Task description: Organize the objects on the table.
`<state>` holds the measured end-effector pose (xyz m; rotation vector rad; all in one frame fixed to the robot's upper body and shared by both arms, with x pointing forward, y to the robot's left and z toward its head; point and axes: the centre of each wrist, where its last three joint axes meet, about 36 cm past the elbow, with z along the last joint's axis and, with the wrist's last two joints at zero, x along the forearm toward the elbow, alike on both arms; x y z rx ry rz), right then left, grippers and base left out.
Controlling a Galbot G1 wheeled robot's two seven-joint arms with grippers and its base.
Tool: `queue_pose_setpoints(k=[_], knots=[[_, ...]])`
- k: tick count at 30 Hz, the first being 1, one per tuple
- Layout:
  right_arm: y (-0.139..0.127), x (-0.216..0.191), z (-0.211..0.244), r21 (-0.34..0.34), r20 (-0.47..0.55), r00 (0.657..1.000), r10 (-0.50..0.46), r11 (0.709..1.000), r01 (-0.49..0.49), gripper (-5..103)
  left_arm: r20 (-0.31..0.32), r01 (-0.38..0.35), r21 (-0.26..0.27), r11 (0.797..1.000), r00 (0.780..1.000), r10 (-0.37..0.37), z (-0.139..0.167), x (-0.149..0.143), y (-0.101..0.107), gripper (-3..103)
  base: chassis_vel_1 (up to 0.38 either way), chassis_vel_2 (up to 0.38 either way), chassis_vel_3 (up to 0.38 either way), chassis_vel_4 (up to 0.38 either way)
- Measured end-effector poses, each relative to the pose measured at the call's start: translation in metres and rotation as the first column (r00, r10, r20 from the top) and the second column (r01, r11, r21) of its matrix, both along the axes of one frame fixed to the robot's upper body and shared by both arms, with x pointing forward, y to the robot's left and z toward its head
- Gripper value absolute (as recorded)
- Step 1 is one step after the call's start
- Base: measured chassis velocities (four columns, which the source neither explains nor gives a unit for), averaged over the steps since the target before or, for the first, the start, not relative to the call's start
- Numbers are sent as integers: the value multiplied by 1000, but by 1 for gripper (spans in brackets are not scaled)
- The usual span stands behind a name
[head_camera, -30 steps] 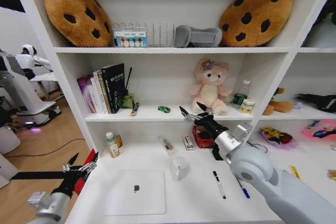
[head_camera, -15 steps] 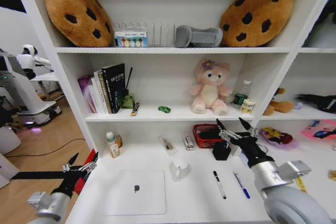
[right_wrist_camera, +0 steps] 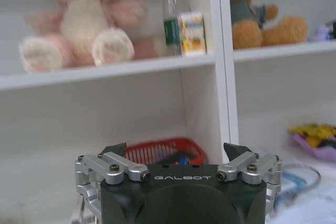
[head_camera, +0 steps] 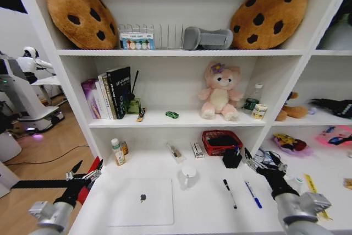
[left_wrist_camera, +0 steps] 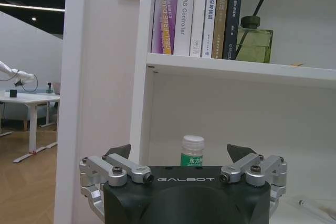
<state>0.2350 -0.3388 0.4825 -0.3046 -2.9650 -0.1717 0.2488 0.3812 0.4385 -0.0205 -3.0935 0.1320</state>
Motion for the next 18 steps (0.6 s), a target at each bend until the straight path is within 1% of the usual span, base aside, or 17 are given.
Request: queue_pose_setpoints(k=[2, 3, 6, 7, 8, 9, 10, 12, 13, 14, 15, 16, 18], knots=[[-2, 1, -8, 15, -115, 993, -1, 1000, 3, 100, 0, 0, 0, 1000, 1000, 0, 0, 0, 0, 100, 0, 0, 0, 0], [-2, 1, -8, 15, -115, 993, -1, 1000, 3, 100, 0, 0, 0, 1000, 1000, 0, 0, 0, 0, 100, 0, 0, 0, 0], [2, 13, -8, 37, -294, 955, 32, 999, -21, 100, 0, 0, 0, 1000, 1000, 0, 0, 0, 0, 100, 0, 0, 0, 0], [2, 13, -8, 37, -294, 955, 32, 999, -21, 100, 0, 0, 0, 1000, 1000, 0, 0, 0, 0, 100, 0, 0, 0, 0], [6, 22, -6, 50, -376, 925, 49, 998, -33, 100, 0, 0, 0, 1000, 1000, 0, 0, 0, 0, 100, 0, 0, 0, 0], [6, 22, -6, 50, -376, 925, 49, 998, -33, 100, 0, 0, 0, 1000, 1000, 0, 0, 0, 0, 100, 0, 0, 0, 0], [9, 30, -4, 58, -425, 903, 65, 997, -44, 100, 0, 0, 0, 1000, 1000, 0, 0, 0, 0, 100, 0, 0, 0, 0], [15, 47, 1, 59, -485, 870, 90, 996, -71, 100, 0, 0, 0, 1000, 1000, 0, 0, 0, 0, 100, 0, 0, 0, 0], [15, 47, 1, 59, -485, 870, 90, 996, -71, 100, 0, 0, 0, 1000, 1000, 0, 0, 0, 0, 100, 0, 0, 0, 0], [18, 52, 3, 61, -510, 854, 104, 995, -84, 100, 0, 0, 0, 1000, 1000, 0, 0, 0, 0, 100, 0, 0, 0, 0], [18, 52, 3, 61, -510, 854, 104, 995, -84, 100, 0, 0, 0, 1000, 1000, 0, 0, 0, 0, 100, 0, 0, 0, 0], [22, 62, 3, 61, -537, 835, 120, 993, -103, 100, 0, 0, 0, 1000, 1000, 0, 0, 0, 0, 100, 0, 0, 0, 0], [24, 71, 2, 61, -562, 816, 137, 990, -125, 100, 0, 0, 0, 1000, 1000, 0, 0, 0, 0, 100, 0, 0, 0, 0]])
